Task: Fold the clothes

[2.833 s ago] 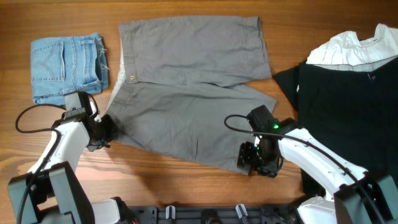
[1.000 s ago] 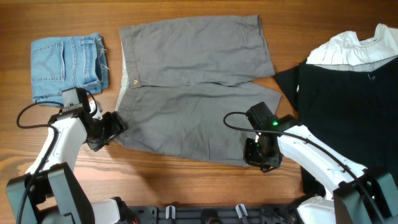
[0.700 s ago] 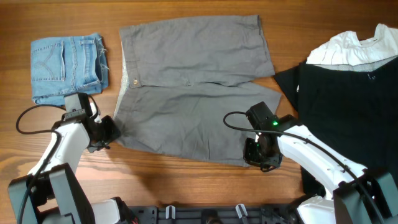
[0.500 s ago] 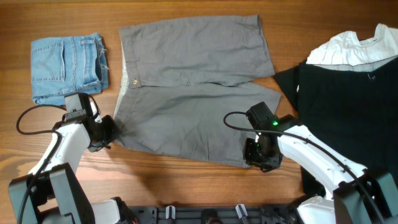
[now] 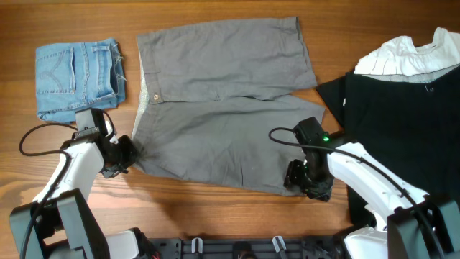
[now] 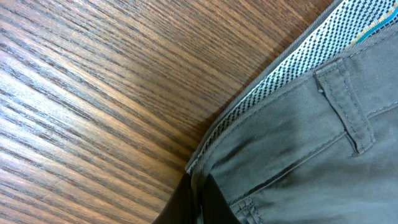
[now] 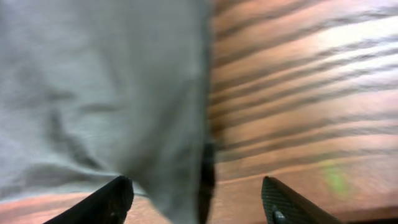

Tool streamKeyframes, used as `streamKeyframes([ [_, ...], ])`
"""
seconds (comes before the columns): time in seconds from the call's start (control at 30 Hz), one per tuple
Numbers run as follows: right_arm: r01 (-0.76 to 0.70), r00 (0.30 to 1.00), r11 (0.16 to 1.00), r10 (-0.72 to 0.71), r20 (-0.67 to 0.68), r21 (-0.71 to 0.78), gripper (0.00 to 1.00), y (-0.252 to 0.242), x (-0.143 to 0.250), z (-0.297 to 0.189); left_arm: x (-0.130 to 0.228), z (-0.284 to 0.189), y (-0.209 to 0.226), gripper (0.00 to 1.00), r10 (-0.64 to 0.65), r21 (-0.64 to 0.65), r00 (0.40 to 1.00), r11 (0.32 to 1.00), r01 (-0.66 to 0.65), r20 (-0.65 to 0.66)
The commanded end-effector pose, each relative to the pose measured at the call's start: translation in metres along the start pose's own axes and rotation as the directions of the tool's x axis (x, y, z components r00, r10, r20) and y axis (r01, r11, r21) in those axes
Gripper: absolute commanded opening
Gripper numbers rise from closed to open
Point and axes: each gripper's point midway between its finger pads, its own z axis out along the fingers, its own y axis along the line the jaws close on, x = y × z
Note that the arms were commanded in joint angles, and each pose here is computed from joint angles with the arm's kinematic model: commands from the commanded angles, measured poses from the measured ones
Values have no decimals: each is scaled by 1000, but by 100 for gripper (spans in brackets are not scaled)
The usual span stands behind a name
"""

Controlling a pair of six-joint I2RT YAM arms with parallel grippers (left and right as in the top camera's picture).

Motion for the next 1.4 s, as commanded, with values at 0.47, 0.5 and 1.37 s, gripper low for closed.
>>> streamKeyframes([
  [0.47, -109, 994, 992, 108, -16, -58, 53, -4, 5, 21, 12, 6, 9, 4, -21, -29, 999, 999, 20, -39],
  [0.5, -110, 994, 992, 109, -18, -58, 52, -5, 6, 21, 12, 6, 8, 4, -21, -29, 999, 999, 20, -38],
  [1.37, 97, 888, 980, -7, 460, -172, 4, 27, -27, -205, -23, -145, -19, 4, -111, 65, 972, 993, 100, 205],
])
